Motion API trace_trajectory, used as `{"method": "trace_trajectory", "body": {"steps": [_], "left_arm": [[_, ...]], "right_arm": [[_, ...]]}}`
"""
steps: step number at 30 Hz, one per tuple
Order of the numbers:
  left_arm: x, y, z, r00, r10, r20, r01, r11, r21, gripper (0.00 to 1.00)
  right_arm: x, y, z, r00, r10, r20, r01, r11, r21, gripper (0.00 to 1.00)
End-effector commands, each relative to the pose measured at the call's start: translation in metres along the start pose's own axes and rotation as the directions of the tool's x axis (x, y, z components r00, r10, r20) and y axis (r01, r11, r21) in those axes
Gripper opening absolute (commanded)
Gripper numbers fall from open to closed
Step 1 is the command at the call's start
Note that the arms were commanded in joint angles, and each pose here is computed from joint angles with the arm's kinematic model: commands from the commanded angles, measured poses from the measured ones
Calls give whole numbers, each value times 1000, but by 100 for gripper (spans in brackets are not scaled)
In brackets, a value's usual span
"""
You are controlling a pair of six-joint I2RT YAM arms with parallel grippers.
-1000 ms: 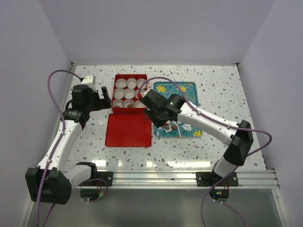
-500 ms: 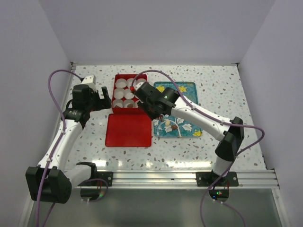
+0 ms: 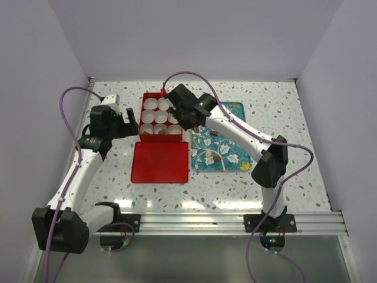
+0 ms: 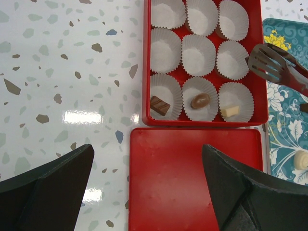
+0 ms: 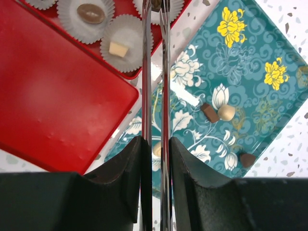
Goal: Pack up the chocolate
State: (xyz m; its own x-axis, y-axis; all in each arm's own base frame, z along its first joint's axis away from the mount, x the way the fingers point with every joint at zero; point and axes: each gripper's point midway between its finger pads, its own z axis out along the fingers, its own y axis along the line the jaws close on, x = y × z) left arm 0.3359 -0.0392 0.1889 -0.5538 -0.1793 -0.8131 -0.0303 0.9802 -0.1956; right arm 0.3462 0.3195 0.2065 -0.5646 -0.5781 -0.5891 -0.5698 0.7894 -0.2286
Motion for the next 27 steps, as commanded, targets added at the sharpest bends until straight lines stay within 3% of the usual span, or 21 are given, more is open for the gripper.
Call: {"method": "trace_trajectory", "body": {"steps": [1, 15, 27], "left_arm": [[-12, -1, -4, 999, 5, 34, -5, 1000, -2, 100], [-18, -2, -2, 999, 8, 36, -8, 1000, -4, 100], [-20, -3, 2, 999, 11, 31, -11, 1000, -5, 100]], "right_arm": [[-22, -16, 4, 998, 8, 61, -8, 1000, 13, 25], [-35, -21, 25, 997, 1, 73, 0, 1000, -13, 28], [-33, -20, 30, 998, -2, 62, 3, 1000, -12, 37]]}}
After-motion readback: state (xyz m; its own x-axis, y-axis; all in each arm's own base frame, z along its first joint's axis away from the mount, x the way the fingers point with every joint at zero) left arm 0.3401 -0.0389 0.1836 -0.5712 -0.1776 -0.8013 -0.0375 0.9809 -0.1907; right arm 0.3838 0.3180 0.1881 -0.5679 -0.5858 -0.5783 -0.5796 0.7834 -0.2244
